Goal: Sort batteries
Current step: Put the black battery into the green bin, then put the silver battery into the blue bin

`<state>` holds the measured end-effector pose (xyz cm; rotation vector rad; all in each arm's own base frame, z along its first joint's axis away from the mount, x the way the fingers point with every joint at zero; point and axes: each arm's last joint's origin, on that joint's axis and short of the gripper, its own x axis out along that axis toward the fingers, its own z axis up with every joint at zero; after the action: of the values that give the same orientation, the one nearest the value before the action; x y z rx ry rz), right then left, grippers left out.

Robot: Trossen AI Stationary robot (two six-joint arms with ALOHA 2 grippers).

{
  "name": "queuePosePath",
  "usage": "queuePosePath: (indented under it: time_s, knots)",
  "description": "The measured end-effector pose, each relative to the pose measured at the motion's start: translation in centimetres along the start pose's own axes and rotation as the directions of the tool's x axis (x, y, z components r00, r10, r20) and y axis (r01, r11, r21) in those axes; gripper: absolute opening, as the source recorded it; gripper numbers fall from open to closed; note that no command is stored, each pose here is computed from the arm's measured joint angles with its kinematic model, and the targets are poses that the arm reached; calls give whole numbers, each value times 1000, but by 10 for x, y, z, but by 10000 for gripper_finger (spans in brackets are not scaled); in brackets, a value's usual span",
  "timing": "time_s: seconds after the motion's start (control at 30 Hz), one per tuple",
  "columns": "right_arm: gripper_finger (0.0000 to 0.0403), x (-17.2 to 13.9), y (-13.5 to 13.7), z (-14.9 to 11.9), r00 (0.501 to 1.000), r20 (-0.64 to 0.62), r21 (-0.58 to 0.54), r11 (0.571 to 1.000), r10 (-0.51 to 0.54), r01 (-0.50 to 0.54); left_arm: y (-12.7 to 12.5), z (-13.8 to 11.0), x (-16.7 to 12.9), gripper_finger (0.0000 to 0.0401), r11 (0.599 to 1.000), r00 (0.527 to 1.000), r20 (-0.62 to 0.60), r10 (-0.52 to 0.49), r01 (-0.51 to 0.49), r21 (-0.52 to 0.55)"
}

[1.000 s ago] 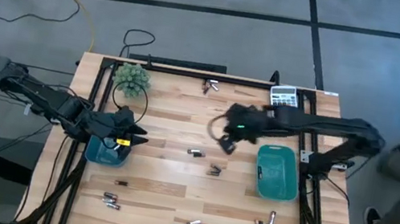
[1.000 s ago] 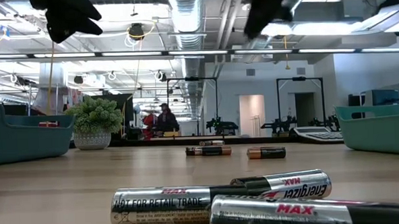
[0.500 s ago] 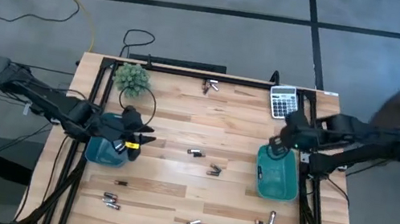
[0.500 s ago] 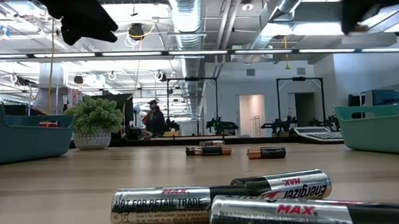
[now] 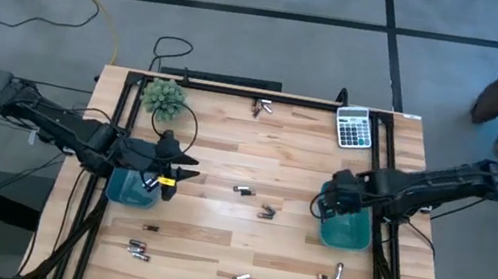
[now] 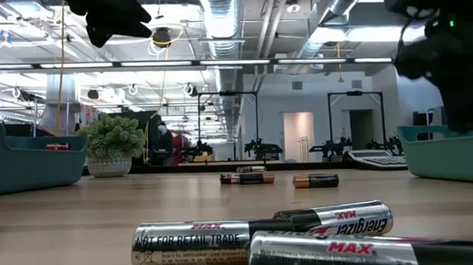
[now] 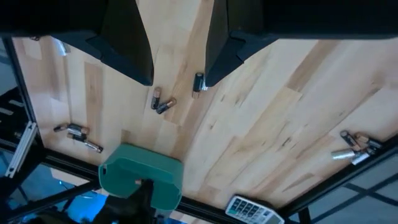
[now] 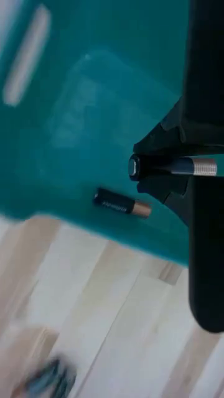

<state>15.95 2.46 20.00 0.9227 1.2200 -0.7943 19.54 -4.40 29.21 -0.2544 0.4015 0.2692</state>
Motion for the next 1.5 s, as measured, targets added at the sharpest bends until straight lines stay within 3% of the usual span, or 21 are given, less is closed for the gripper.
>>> queuePosePath:
  time_s: [0.33,0.83,1.0,1.27,1.5]
  knots:
    - [26,27,-1,-2,992,-35,0,993,-118,118,0,-1,1,137,999,1000,-4,9,-9,40]
    - [26,45,-3,8,994,-56,-20,995,-96,95,-3,-3,8,106,1000,1000,-11,13,-12,25]
    - [52,45,-4,11,994,-55,-33,995,-92,90,-11,-1,20,99,1000,999,-35,1,0,28]
    - [101,45,-4,9,994,-57,-52,994,-94,91,-30,27,42,98,993,986,-150,79,-65,95]
    - [158,41,-2,4,993,-88,-102,992,-82,73,-41,56,75,98,980,974,-174,143,-115,162]
